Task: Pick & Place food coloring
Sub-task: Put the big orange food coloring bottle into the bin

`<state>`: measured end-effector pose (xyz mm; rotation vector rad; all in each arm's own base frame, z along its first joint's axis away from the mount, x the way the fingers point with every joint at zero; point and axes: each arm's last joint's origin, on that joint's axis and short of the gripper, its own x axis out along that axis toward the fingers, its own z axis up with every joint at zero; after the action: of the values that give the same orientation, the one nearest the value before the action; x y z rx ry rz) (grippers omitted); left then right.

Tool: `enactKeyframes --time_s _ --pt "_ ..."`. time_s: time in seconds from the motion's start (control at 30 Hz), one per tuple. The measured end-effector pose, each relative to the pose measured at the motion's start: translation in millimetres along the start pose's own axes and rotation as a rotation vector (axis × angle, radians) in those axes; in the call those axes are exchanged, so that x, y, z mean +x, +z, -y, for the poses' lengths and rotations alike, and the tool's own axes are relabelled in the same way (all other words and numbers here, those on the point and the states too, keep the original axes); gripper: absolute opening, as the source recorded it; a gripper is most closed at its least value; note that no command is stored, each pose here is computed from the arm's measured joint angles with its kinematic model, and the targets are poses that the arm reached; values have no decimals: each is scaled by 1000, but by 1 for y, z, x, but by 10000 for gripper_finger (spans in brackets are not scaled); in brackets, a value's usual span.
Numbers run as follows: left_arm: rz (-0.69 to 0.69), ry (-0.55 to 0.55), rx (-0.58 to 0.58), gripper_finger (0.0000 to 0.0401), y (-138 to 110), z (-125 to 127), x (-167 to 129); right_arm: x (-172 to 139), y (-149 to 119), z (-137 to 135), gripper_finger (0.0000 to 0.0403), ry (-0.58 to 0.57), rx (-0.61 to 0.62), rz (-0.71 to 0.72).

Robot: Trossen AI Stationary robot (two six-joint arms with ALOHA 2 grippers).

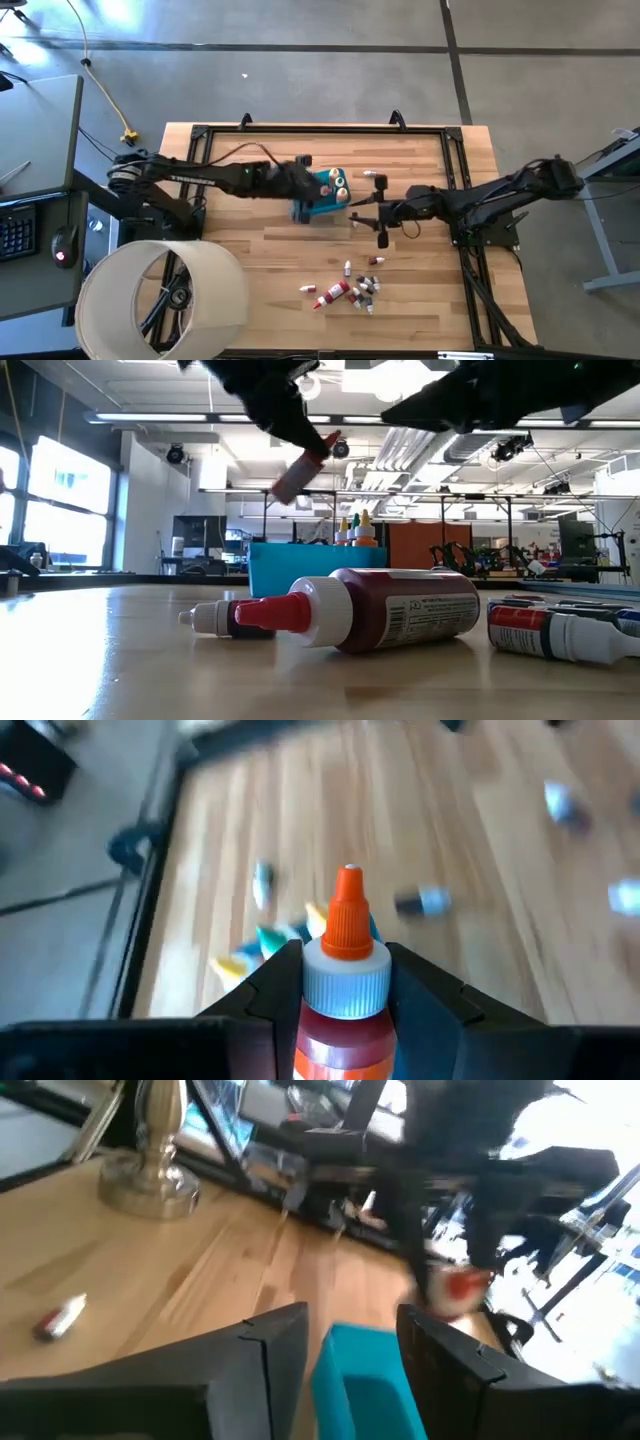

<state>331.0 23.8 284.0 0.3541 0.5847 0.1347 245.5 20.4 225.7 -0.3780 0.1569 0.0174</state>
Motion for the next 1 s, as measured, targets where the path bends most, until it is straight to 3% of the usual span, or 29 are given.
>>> enactKeyframes --time_s 0.2,0.37,0.47,0.87,1.0 --pt "227 94 -211 120 -45 -18 25 -14 4 3 145 13 59 -32" --pt "321 130 -339 120 -76 -6 36 -14 3 2 145 22 64 -47" --pt "401 190 -421 120 -82 -1 38 -14 2 2 145 25 62 -54" --pt "382 369 -473 120 -118 15 78 -15 4 2 145 26 42 -36" --pt "327 437 -569 120 -132 19 88 -14 4 3 145 24 43 -32"
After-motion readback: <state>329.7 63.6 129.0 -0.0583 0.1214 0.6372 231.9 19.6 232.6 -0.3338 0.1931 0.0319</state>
